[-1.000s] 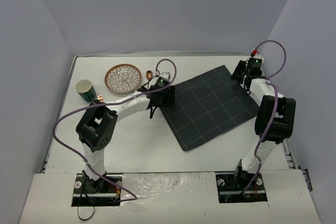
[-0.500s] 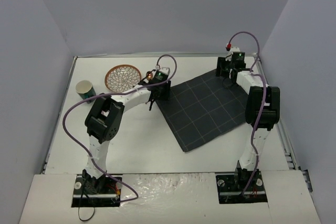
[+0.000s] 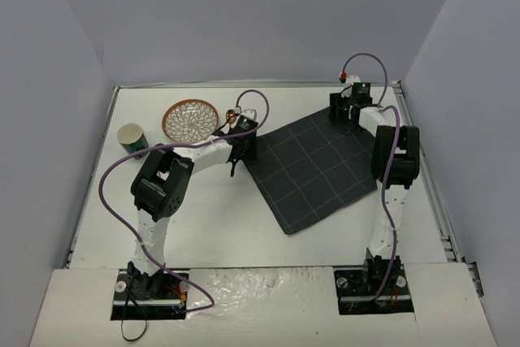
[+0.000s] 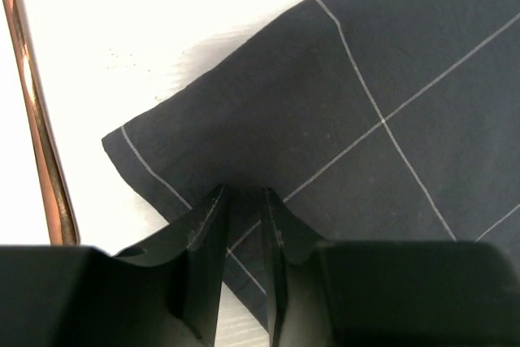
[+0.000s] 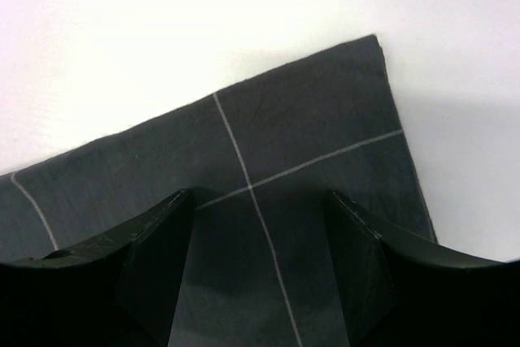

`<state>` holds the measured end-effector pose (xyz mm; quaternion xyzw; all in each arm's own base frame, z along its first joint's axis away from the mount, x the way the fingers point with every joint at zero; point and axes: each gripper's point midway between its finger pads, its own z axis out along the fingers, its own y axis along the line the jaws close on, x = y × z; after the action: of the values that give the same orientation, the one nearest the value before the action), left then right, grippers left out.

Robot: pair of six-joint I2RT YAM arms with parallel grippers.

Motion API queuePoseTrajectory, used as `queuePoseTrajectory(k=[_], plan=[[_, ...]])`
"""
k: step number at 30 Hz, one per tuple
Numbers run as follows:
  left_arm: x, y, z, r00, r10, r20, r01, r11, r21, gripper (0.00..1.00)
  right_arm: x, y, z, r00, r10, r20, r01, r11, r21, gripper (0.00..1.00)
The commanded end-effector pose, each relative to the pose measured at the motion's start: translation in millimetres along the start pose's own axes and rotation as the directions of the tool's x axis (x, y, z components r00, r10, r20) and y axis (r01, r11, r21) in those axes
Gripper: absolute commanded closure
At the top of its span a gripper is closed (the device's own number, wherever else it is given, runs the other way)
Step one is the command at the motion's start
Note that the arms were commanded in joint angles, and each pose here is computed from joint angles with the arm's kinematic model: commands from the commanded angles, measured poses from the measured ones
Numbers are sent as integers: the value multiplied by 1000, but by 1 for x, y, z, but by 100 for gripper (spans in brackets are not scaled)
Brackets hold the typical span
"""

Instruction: Set the dinner table for one person

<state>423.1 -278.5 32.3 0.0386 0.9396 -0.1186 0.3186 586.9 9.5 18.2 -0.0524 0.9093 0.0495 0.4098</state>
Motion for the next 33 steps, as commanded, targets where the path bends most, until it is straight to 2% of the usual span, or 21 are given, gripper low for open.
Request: queuePoseTrajectory(k=[1, 5, 13, 17, 19, 23, 26, 29, 31, 33], plan=[[25, 20, -8, 994, -100, -52, 95, 992, -86, 88, -1, 1, 10, 999, -49, -15, 49, 999, 23, 37], [47, 29, -3, 985, -150, -79, 141, 983, -118, 94, 3, 14, 20, 997, -71, -27, 72, 997, 13, 36], [52, 37, -6, 983, -160, -88, 145, 978, -150, 93, -13, 21, 21, 997, -82, 1, 82, 997, 7, 36], [38, 32, -16, 987, -150, -59, 141, 981, -132, 84, -40, 29, 6, 994, -91, 53, 91, 996, 1, 35], [26, 28, -22, 989, -146, -35, 141, 983, -115, 73, -56, 32, -5, 993, -84, 85, 84, 996, 3, 34], [-2, 15, -40, 990, -138, 20, 139, 988, -64, 60, -93, 24, -38, 985, -65, 159, 57, 997, 54, 31], [-33, -4, -64, 988, -134, 74, 134, 991, 7, 47, -118, 13, -72, 976, -7, 217, -13, 996, 89, 25], [-52, -20, -89, 987, -114, 109, 107, 992, 67, 40, -134, 0, -111, 963, 37, 268, -76, 988, 136, 22], [-58, -29, -100, 988, -104, 118, 93, 991, 100, 37, -121, -6, -120, 962, 99, 256, -142, 978, 155, 22], [-58, -42, -114, 989, -79, 127, 61, 989, 138, 37, -110, -28, -147, 945, 182, 271, -235, 955, 179, 22]])
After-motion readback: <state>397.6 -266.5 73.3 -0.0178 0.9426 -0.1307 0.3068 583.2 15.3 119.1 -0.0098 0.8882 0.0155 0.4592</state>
